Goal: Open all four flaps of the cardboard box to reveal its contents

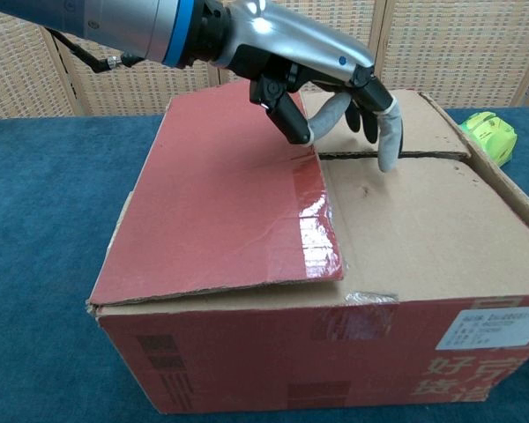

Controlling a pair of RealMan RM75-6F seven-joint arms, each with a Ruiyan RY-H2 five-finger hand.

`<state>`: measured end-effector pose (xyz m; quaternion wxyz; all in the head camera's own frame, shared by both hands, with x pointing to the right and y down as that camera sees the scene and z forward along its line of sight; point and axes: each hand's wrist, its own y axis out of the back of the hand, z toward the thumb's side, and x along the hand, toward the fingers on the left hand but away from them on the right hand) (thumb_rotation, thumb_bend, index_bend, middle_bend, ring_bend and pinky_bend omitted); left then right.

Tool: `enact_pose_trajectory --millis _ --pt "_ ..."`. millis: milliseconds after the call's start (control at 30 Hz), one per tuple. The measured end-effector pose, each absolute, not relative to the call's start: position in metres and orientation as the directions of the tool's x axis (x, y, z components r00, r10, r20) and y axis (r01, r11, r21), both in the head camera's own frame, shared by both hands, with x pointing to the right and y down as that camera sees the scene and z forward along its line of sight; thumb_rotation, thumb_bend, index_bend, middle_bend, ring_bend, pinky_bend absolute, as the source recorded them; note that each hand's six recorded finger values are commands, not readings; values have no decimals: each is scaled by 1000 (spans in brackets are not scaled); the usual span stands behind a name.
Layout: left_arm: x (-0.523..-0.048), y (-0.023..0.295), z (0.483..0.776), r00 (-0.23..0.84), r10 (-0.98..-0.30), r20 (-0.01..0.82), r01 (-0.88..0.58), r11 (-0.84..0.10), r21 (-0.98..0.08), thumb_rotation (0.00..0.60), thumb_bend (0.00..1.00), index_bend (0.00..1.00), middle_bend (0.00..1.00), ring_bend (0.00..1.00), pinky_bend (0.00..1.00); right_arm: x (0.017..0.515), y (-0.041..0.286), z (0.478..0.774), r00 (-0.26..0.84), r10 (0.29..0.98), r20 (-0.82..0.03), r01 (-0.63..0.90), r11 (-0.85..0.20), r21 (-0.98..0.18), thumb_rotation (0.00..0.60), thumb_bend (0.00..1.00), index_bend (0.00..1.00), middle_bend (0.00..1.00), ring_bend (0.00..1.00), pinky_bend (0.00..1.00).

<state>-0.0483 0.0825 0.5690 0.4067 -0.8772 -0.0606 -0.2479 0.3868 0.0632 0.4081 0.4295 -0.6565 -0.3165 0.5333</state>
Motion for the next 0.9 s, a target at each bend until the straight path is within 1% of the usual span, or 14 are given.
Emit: enact_pose_trajectory --millis 100,233,433,700,900 --pt "-54 78 566 865 -104 490 306 -665 -682 600 1000 369 235 233 210 388 63 407 229 876 -424 -39 -427 -903 600 672 156 206 0 31" --pt "-65 75 564 851 -109 514 324 -663 -675 600 1000 390 252 245 223 389 64 406 227 879 -419 -33 -423 -906 600 672 155 206 0 31" --pt "-75 70 559 841 -121 527 320 -674 -666 600 1000 415 290 270 275 388 64 407 229 880 -415 -28 -420 -907 600 672 154 206 0 31" --pt "-88 61 549 833 -149 533 297 -691 -659 600 1000 432 303 281 282 386 61 406 229 884 -408 -27 -413 -910 600 672 151 206 0 31" --pt "-94 53 537 841 -177 511 265 -689 -675 600 1000 432 307 284 282 384 57 405 230 888 -399 -28 -404 -914 600 672 150 206 0 31"
